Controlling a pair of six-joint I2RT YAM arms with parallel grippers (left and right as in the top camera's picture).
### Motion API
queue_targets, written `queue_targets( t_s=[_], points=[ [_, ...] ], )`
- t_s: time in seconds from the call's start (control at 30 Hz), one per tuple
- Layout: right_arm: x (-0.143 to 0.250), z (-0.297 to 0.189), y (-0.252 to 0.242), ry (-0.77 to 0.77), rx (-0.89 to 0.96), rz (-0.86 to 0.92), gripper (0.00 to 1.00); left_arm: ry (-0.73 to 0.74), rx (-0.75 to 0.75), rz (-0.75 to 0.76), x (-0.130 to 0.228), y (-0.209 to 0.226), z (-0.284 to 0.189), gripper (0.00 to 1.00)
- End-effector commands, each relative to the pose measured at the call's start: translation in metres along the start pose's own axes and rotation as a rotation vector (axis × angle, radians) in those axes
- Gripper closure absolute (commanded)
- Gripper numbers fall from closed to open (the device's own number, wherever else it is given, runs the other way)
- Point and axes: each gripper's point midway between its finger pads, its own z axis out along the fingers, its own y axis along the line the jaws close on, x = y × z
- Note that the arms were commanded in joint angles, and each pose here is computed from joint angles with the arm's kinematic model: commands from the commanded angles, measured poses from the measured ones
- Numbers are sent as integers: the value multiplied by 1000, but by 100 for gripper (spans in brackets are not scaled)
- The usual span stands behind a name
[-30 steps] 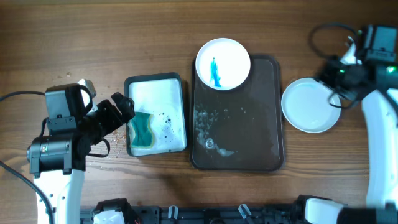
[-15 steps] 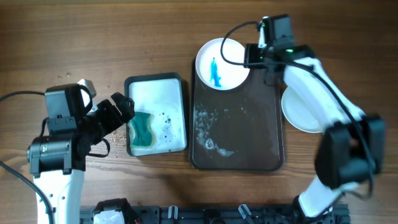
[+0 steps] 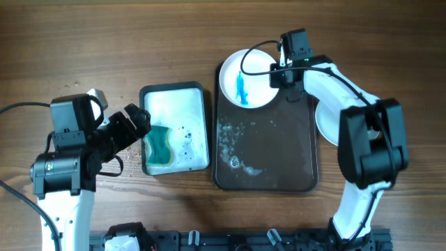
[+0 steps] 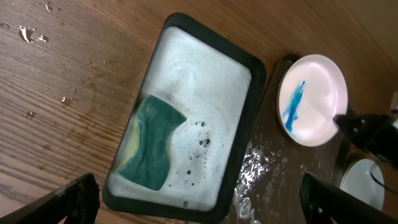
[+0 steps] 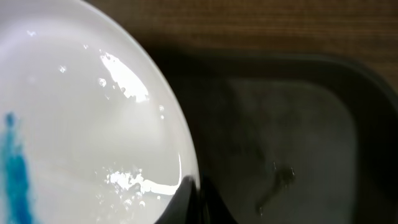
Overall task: Clean dirty plates on tray and stack at the side
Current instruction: 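Stack the plate on the first plate, then grip the last stained plate, then dip the sponge in the soapy water with the left gripper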
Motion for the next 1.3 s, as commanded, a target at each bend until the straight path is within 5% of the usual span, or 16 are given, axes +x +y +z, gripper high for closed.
queue_targets(
  t_s=[0.0, 0.17, 0.3, 0.5, 0.73, 0.97, 1.1, 1.13, 1.27],
  points=[
    [-32, -85, 4, -142, -27, 60, 96, -21, -7, 10, -6, 1, -3, 0],
    [-26, -216, 3, -279, -81, 191, 96, -21, -7, 10, -6, 1, -3, 0],
    [30, -248, -9, -151, -47, 266, 96, -21, -7, 10, -6, 1, -3, 0],
    [110, -195, -11, 110, -2, 344, 96, -21, -7, 10, -6, 1, -3, 0],
    [167, -95, -5, 106, -103, 497, 96, -21, -7, 10, -6, 1, -3, 0],
    [141, -133, 3, 36, -147, 207, 66, 56, 72, -2, 10, -12, -4, 0],
    [121, -185, 8, -39, -176, 116, 64, 143, 116, 22, 27, -22, 1, 1],
    [119, -193, 9, -57, -185, 114, 65, 165, 103, 51, 32, -22, 5, 8],
    [121, -211, 11, -94, -211, 112, 64, 242, -148, 75, 52, 15, 37, 23]
  ],
)
